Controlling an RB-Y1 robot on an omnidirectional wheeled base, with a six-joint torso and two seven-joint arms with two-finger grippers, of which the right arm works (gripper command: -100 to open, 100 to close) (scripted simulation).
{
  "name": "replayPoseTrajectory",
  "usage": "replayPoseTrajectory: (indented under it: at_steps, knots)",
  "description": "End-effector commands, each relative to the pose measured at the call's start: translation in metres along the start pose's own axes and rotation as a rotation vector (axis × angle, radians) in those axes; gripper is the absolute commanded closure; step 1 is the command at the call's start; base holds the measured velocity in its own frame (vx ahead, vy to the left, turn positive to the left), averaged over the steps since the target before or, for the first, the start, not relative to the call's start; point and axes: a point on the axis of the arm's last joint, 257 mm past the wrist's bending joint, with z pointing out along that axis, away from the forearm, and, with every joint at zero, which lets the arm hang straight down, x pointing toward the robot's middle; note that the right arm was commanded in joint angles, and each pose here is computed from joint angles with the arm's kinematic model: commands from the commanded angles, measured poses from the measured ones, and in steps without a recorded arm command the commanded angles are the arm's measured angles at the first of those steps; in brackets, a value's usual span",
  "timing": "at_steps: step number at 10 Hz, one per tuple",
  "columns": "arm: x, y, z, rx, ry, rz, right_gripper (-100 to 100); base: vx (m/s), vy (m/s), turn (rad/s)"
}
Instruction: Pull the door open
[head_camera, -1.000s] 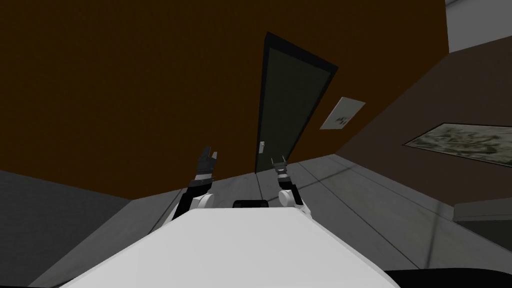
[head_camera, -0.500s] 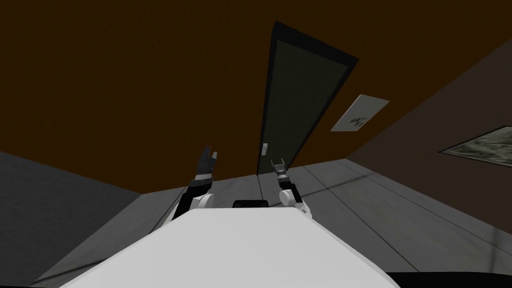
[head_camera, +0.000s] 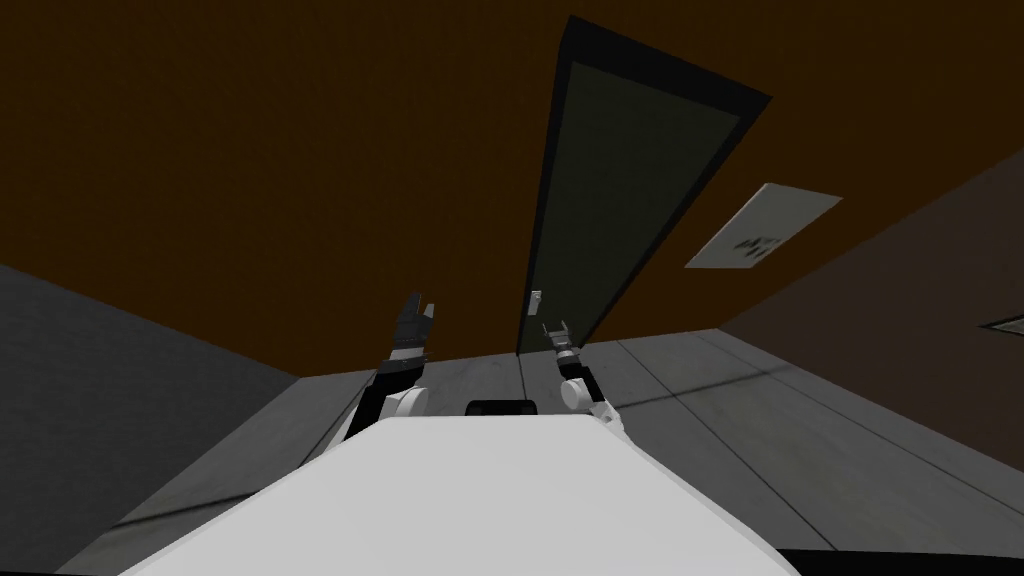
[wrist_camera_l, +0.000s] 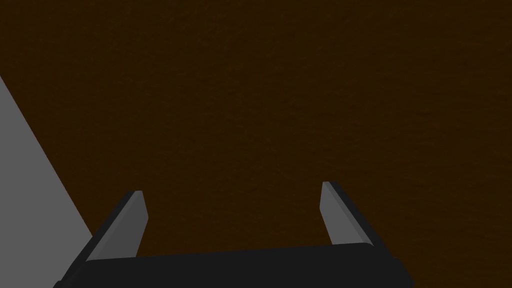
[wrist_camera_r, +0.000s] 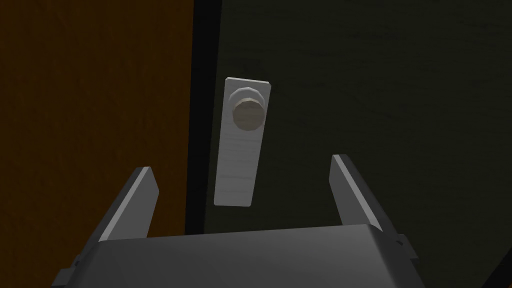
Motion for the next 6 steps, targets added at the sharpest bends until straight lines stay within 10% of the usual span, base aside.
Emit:
replayPoseTrajectory:
  at_steps: [1, 6]
  knots:
    - [-0.012, 0.003, -0.0017, 0.002, -0.026, 0.038, -100, 0.098, -0.023, 0.101]
    - [-0.042, 0.013, -0.0032, -0.001, -0.094, 0.126, -100, 0.096, -0.016, 0.088]
